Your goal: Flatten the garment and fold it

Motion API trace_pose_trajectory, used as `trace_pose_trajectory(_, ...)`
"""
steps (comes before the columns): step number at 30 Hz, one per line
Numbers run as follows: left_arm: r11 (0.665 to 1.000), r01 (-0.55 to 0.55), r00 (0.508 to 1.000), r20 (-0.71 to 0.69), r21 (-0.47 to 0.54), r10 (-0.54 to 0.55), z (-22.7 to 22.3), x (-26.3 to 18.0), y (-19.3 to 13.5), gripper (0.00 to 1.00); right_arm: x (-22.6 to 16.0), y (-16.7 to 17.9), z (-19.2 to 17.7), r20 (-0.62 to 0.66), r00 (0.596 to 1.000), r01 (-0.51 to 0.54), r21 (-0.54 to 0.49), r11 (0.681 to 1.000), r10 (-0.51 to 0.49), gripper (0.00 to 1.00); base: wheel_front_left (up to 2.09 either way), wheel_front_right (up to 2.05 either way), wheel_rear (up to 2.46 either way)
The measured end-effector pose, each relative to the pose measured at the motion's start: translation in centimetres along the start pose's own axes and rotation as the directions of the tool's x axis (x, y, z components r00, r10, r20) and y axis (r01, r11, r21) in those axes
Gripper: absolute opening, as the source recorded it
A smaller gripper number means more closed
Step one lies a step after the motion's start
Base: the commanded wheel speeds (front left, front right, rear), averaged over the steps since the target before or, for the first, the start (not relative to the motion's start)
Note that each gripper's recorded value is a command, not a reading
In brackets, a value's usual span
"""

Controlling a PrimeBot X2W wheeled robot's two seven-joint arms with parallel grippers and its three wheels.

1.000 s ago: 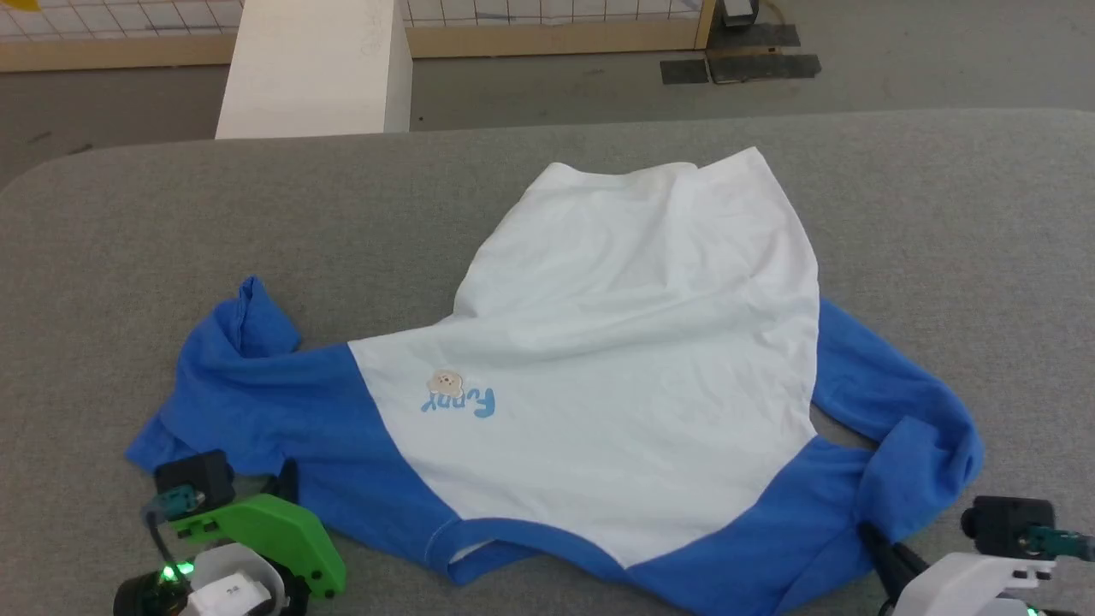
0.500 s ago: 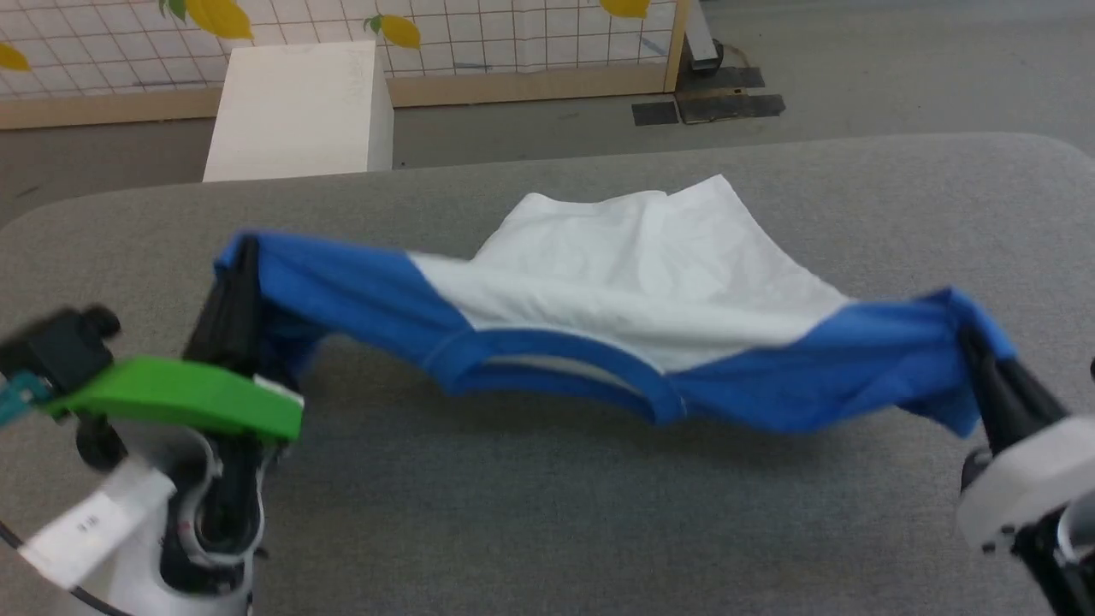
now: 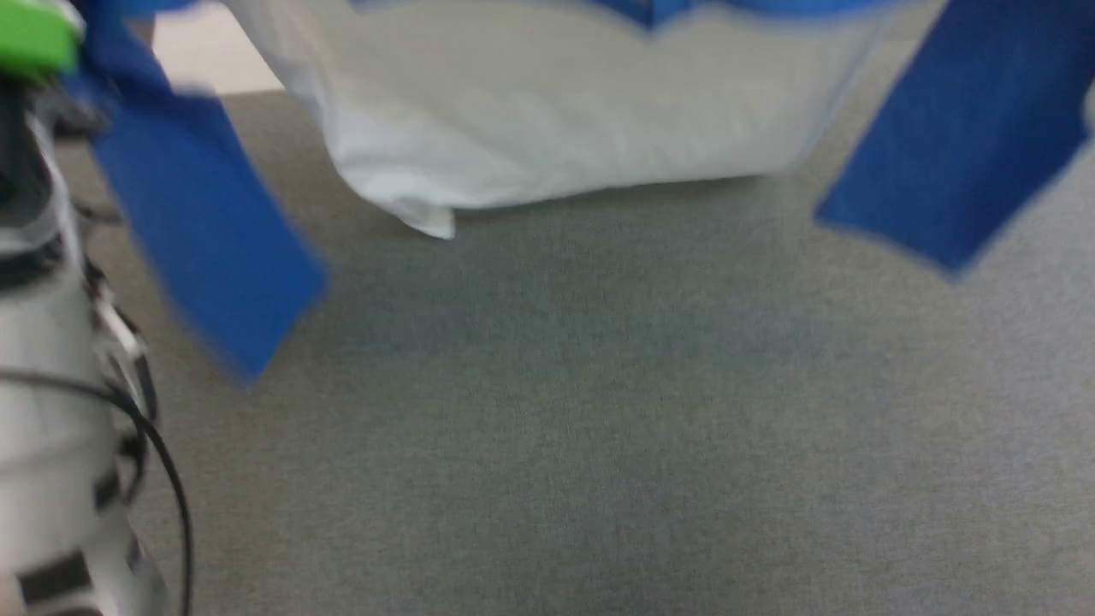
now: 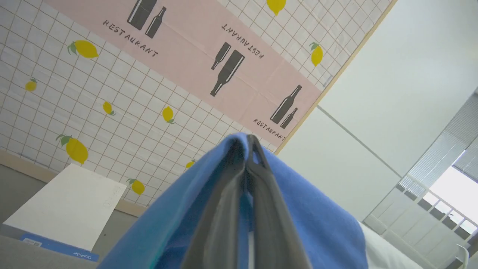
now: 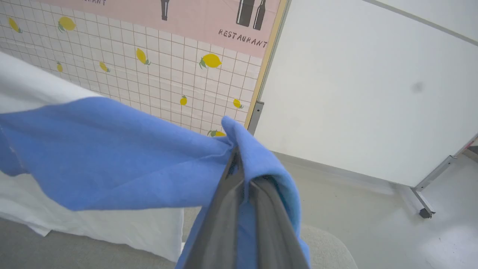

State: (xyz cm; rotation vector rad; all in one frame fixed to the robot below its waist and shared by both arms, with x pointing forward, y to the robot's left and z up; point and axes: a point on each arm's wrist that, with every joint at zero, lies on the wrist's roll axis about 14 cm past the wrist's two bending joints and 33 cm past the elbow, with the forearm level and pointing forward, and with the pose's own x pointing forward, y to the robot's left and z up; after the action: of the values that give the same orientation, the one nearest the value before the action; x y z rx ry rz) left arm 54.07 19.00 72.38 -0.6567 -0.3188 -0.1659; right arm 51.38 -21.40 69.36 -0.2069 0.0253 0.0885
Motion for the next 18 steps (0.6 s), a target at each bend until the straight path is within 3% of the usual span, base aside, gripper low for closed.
trace_pose_trajectory(9,0.997,-0.082,0.991,0.106,-0.004,0.082,0.4,7.9,4.0,0.0,9.8,-1.1,3.3,0.113,0.992,0.06,-0.088,0.994,-0.049,0.0,0.0,0.0,0.0)
trace_pose_trajectory(18,0.994,-0.104,0.954,0.278,-0.036,0.11,0.9,12.3,6.6,0.0,16.4,-0.5,5.0,0.292,0.954,0.105,-0.105,0.989,-0.07,0.0,0.0,0.0,0.0)
